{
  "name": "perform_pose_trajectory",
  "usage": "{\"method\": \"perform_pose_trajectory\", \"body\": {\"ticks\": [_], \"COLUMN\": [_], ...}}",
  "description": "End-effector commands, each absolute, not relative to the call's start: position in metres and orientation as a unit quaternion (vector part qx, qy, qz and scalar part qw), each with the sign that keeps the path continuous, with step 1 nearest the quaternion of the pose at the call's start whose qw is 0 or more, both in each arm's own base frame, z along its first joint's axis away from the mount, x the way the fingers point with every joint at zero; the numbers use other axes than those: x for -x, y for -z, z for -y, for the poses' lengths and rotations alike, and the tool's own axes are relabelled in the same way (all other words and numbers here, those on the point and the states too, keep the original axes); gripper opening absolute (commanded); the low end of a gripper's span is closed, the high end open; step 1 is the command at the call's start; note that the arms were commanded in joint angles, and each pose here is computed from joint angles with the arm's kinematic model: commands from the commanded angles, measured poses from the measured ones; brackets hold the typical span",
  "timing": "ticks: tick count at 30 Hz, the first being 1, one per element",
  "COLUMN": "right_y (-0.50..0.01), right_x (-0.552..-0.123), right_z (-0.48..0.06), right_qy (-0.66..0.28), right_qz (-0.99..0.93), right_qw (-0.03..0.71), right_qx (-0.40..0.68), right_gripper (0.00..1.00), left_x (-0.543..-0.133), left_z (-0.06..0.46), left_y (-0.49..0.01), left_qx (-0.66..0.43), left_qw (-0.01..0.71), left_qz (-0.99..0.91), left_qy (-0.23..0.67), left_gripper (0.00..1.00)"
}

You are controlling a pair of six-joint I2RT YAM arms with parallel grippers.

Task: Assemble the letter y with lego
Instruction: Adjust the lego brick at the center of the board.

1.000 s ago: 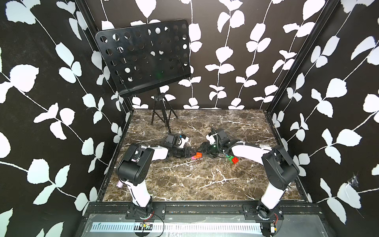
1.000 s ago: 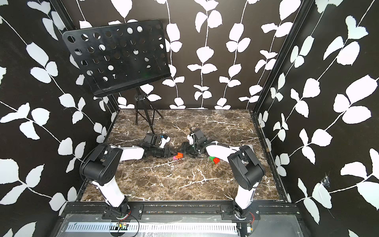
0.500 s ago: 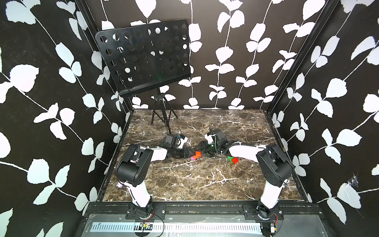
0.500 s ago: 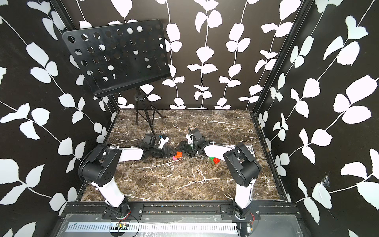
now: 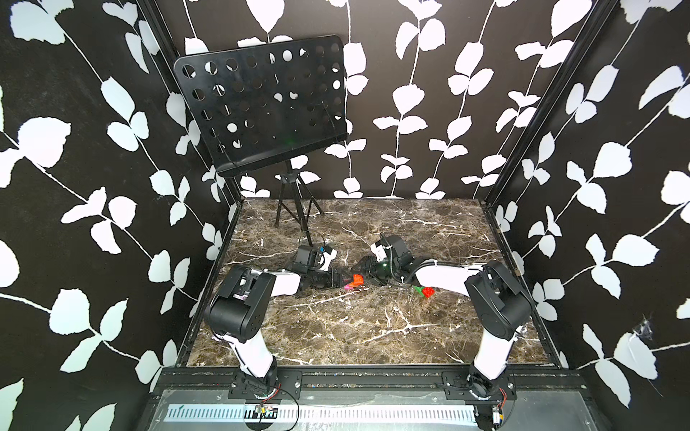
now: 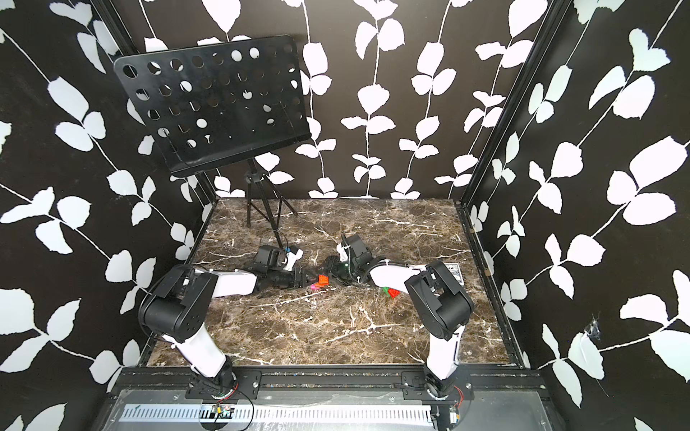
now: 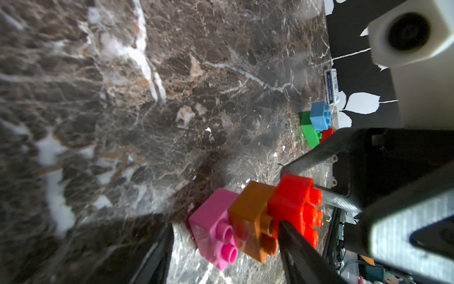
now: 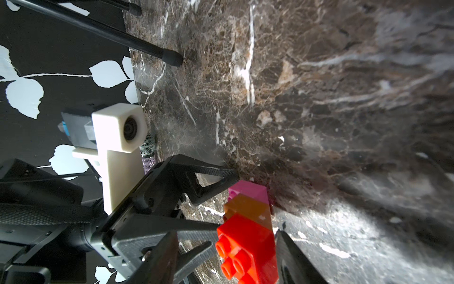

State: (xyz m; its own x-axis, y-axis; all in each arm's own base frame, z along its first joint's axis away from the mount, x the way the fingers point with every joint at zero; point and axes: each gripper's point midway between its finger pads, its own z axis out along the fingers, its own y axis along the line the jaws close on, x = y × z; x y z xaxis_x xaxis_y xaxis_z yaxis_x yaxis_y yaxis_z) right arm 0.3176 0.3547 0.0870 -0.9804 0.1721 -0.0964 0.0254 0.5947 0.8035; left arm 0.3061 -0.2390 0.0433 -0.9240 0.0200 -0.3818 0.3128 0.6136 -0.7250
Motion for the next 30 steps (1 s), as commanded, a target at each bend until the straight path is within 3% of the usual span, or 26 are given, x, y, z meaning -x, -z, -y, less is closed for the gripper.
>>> {"method": "perform_pose_trajectory", "body": {"ticks": [1, 5, 10, 16, 20, 30], "right_y": [-0.090, -0.092, -0.089, -0.089, -0.090, -0.084], "right_x": [-0.316, -0.317, -0.316, -0.317, -0.317, -0.314], "right_z": [-0.361, -0.362, -0.362, -0.365, -0.367, -0.365], "right_qy": [-0.460, -0.462, -0.460, -0.463, -0.464, -0.459], "right_qz": [-0.882, -0.882, -0.883, -0.881, -0.881, -0.884], "right_qw": [0.083, 0.086, 0.081, 0.080, 0.081, 0.076], "right_qx": [-0.050, -0.050, -0.050, -0.051, -0.049, -0.049], "right_gripper": [0.62, 0.62, 0.62, 0.62, 0.62, 0.62], "left_x": [-0.295, -0.296, -0.299, -0.301, -0.298, -0.295], "left_z": [0.235, 0.231, 0.230, 0.226, 0.224, 0.221], "left_y": [-0.034, -0.031, -0.032, -0.033, -0.029, -0.024], "left_qx": [-0.079, -0.068, -0.068, -0.064, -0.061, -0.062], "left_qw": [0.152, 0.148, 0.150, 0.154, 0.150, 0.143], "left_qz": [-0.887, -0.888, -0.892, -0.893, -0.894, -0.900], "left_qy": [0.430, 0.429, 0.421, 0.419, 0.417, 0.408], "left_gripper": [0.68, 0.63, 0.69, 0.69, 0.53, 0.52]}}
